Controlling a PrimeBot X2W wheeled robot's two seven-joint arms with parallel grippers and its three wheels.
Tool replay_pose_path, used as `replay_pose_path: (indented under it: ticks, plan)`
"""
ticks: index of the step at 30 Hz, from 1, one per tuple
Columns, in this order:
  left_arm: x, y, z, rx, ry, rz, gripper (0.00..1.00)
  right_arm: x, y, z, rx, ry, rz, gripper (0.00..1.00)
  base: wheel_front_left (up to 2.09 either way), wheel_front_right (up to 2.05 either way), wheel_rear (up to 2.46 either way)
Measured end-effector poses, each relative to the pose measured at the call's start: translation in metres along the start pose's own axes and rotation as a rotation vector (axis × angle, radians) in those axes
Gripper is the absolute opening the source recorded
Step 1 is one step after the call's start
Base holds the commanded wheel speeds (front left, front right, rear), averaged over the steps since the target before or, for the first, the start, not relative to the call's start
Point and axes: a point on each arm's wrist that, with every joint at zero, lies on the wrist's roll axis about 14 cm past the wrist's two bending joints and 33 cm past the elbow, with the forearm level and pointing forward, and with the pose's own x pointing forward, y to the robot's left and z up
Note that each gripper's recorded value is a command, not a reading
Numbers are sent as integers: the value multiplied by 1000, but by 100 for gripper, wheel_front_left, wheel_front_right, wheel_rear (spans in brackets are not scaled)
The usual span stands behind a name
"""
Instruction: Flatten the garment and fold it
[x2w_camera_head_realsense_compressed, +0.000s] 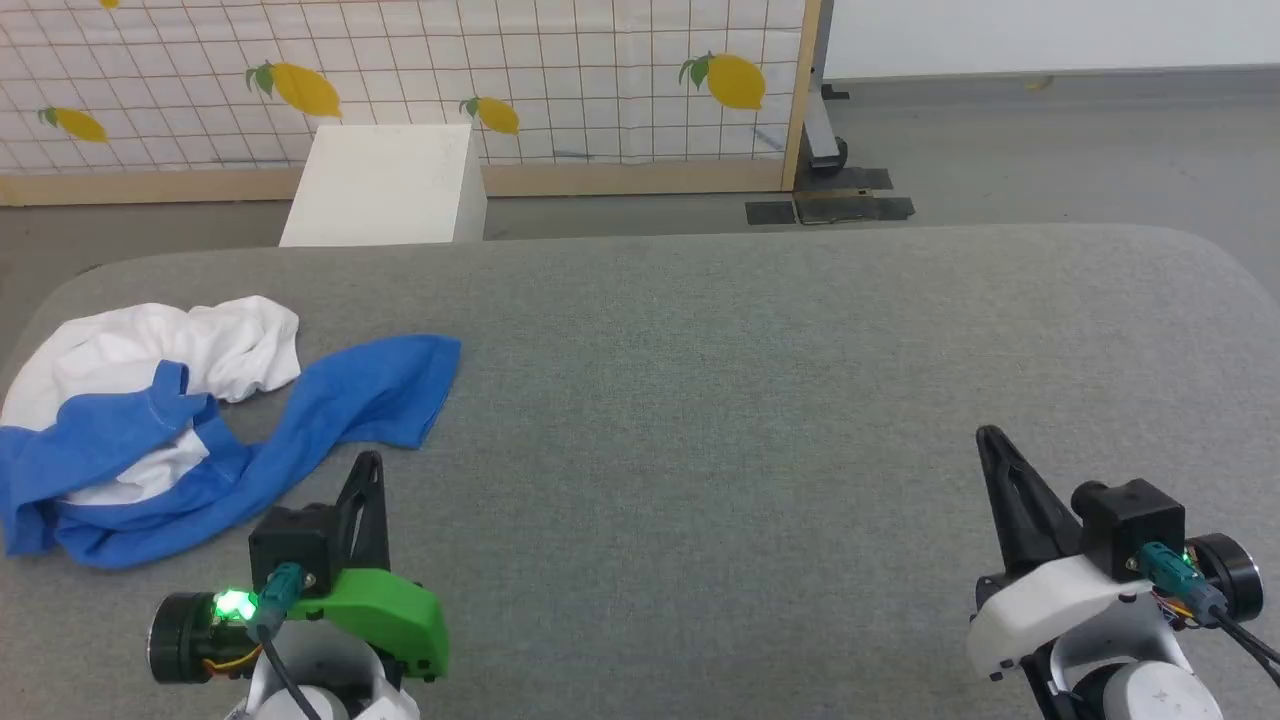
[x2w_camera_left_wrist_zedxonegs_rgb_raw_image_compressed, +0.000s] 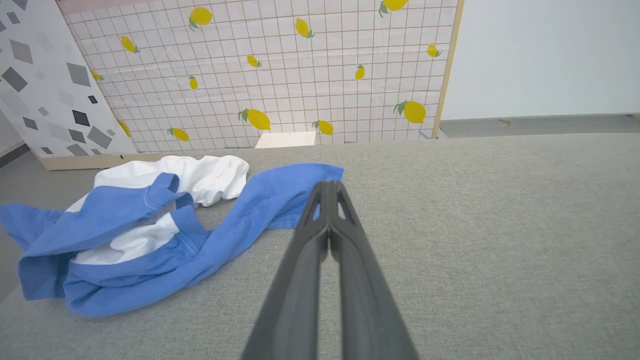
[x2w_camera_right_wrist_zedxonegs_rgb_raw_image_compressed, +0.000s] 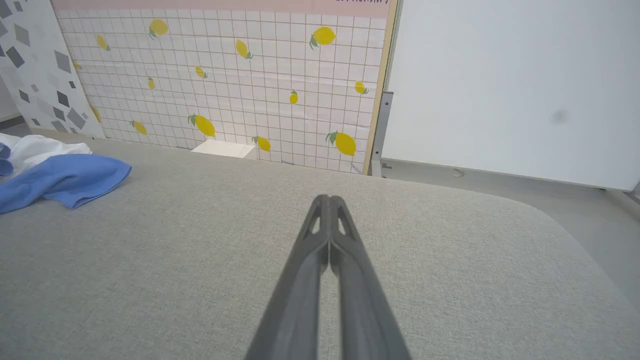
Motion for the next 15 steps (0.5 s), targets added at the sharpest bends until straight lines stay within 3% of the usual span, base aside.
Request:
replay_pose_path:
  ticks: [1,15]
  plan:
    - [0,0,0,0,0,0,100,0,0,0,0,0,0,100,0,0,0]
    - [-1,-3,-2,-24,-4,-2,100,-1,-6,-6,23,6,-18,100,0,0,0]
